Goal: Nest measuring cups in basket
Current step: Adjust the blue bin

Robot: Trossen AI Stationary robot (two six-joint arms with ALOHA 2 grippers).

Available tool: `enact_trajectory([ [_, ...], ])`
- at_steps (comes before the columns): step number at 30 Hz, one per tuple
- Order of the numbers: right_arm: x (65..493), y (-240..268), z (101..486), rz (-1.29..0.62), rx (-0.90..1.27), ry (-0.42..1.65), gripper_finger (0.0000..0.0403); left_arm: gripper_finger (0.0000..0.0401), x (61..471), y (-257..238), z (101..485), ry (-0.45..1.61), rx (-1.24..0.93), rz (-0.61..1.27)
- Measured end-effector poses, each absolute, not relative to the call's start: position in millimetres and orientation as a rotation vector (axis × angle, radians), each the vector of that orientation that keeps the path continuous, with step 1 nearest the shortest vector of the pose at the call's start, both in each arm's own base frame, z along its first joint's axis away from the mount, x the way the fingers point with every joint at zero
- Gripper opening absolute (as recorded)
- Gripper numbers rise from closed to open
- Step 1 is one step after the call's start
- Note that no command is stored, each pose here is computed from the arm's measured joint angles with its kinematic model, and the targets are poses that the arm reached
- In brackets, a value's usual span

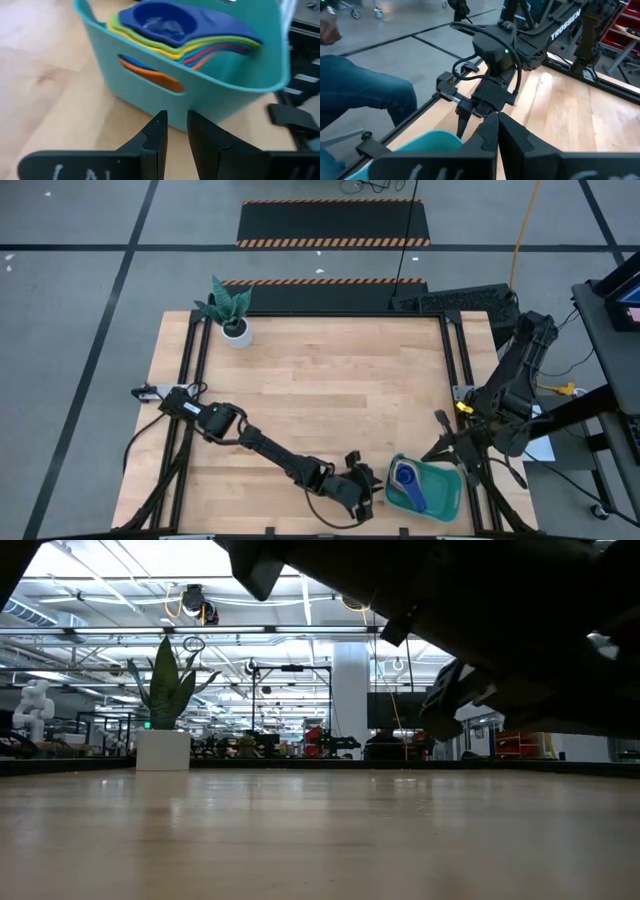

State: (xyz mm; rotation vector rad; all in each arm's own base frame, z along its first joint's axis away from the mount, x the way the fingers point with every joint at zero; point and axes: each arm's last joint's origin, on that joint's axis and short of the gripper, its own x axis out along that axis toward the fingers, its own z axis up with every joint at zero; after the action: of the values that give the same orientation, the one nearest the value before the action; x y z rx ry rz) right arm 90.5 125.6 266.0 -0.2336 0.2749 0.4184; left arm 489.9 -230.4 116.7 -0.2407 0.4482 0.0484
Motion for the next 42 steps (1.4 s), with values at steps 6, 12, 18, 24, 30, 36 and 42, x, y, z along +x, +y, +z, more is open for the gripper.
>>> enact_trajectory([
  [6,88,129,270,0.448,-0.227,0.237,0.0,0.0076,491,-235,121,0.405,-0.246,0.009],
  [12,87,130,272,0.456,-0.229,0.219,0.0,0.0076,491,-236,122,0.408,-0.253,-0.032],
  [18,88,131,275,0.457,-0.205,0.197,0.0,0.0076,492,-237,125,0.385,-0.26,-0.076],
  [24,88,130,275,0.43,-0.183,0.197,0.0,0.0076,493,-234,125,0.404,-0.196,-0.128],
  [30,102,126,260,0.222,-0.103,0.302,0.0,0.0076,485,-231,149,0.476,-0.141,-0.12],
  [36,138,129,234,0.192,0.016,0.503,0.0,0.0076,465,-231,205,0.477,-0.034,-0.064],
  [42,178,139,209,0.294,0.065,0.691,0.0,0.0076,448,-231,246,0.432,0.081,0.0],
])
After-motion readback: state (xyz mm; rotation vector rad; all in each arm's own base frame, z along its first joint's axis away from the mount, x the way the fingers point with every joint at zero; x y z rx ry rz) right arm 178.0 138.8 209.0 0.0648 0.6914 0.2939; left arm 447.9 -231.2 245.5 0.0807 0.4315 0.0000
